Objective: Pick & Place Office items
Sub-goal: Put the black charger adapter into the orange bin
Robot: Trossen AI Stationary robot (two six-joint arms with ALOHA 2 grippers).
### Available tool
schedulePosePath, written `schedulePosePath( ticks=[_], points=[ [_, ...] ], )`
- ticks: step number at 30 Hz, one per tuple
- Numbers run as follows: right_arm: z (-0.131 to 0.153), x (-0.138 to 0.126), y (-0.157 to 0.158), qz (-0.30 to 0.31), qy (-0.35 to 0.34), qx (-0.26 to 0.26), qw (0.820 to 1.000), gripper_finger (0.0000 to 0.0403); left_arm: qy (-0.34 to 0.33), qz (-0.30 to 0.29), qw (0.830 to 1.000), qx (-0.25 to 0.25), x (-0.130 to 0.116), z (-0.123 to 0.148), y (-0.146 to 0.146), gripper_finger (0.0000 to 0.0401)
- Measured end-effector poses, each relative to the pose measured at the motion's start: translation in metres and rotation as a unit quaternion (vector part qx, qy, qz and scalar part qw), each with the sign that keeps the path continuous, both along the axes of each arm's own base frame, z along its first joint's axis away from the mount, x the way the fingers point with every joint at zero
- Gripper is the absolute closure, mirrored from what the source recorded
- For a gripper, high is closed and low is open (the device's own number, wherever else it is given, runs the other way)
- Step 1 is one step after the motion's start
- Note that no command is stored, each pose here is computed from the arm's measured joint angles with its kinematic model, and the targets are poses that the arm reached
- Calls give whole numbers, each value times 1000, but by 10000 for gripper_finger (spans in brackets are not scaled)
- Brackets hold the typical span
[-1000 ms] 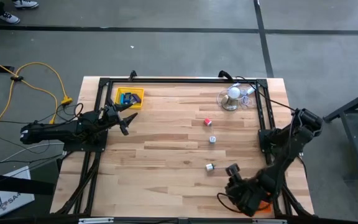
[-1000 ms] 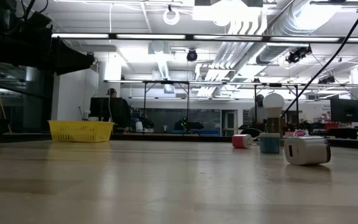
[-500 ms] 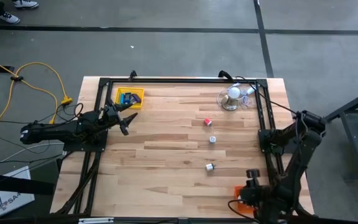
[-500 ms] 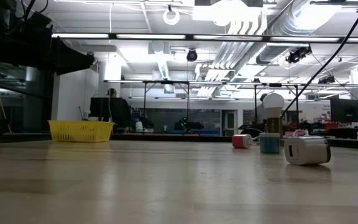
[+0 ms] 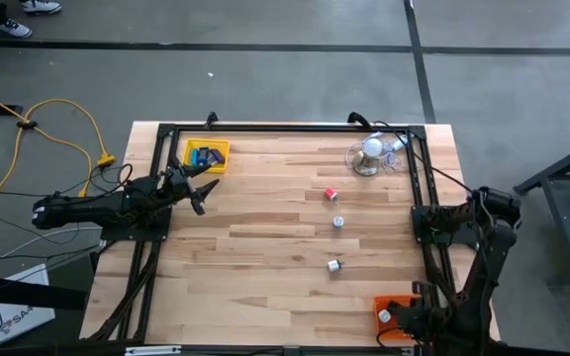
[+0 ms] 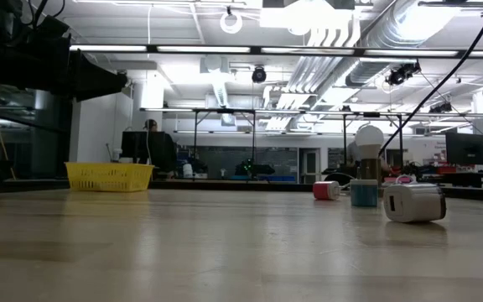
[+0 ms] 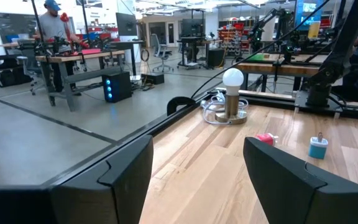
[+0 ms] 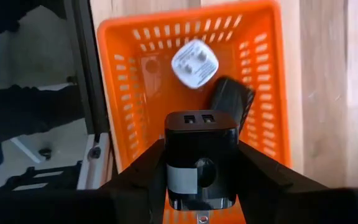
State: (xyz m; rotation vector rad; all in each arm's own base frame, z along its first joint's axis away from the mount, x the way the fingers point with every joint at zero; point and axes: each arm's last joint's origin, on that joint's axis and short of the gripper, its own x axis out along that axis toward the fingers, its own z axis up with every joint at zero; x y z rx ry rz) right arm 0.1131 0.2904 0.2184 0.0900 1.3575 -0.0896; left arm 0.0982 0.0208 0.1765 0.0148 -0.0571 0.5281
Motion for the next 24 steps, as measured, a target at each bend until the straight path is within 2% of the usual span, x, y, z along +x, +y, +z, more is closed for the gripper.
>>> schedulePosePath(
  ticks=[6,17,24],
  points=[
    [-9,-10,8,-33,17,2,999,266,0,0,1000,0,0,0,0,158],
    [-27,-16,18,-40,38,-7,998,265,0,0,1000,0,0,0,0,158],
    [-29,-15,20,-42,41,-2,998,265,0,0,1000,0,0,0,0,158]
  ],
)
